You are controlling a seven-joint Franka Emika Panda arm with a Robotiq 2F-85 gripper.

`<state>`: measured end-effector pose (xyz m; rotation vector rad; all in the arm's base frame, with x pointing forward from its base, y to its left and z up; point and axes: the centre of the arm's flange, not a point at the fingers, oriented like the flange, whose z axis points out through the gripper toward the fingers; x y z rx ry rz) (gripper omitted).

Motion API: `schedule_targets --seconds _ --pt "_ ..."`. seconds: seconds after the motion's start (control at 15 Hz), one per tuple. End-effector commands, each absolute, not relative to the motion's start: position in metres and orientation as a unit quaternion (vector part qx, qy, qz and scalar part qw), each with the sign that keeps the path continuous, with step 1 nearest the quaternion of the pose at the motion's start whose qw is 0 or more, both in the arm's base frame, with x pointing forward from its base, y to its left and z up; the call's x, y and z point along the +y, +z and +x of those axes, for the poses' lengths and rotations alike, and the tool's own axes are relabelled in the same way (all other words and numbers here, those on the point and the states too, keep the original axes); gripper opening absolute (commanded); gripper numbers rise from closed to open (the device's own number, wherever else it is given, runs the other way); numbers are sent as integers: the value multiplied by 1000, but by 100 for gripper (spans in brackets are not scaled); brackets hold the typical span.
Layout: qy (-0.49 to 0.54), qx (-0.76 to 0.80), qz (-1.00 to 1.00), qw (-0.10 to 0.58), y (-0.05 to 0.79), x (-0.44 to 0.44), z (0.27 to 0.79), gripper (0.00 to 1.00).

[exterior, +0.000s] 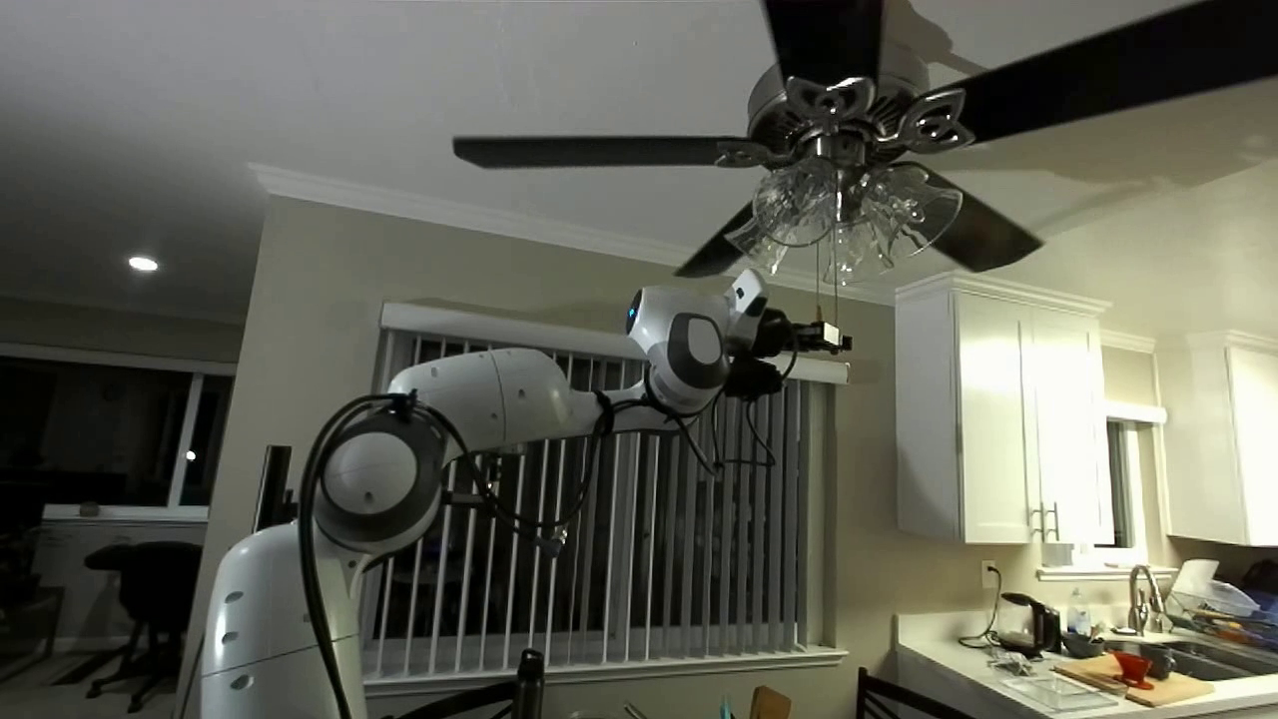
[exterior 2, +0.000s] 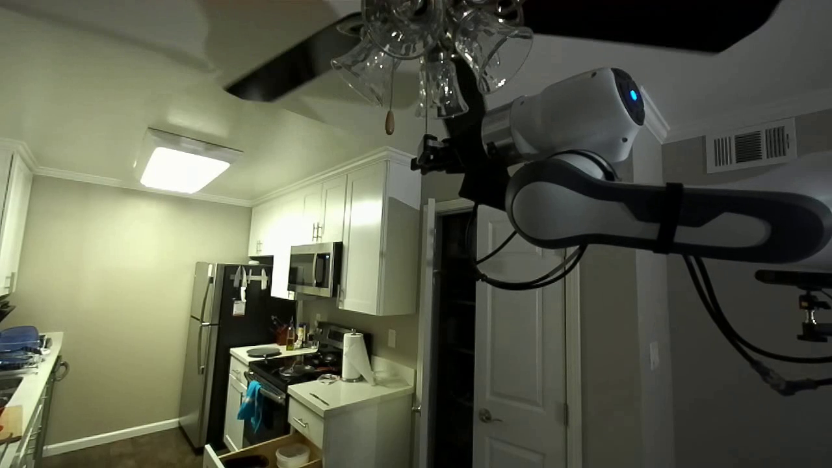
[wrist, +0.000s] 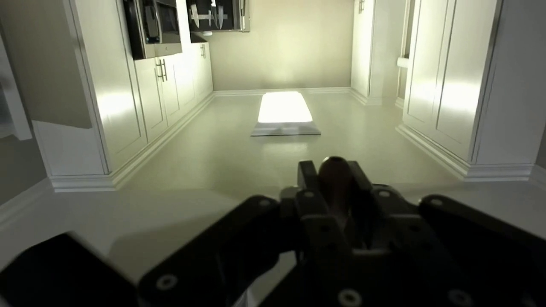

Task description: Pull the string on the right to turn on the chandelier

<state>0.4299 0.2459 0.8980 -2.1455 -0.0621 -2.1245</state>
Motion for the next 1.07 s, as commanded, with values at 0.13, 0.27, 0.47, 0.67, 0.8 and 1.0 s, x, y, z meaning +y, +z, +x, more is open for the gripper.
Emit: schedule_targets --seconds 0.13,0.27,0.47,0.67,0.8,1.0 --pt "-696 -18 -716 46 907 248 430 5" --pt "-673 -15 -738 33 896 245 436 5" --pt "-648 1 -761 14 879 235 451 5" --pt "-649 7 -760 11 881 227 453 5" --pt "-651 7 -759 16 886 226 450 7" --pt "-646 0 -763 22 888 234 439 51"
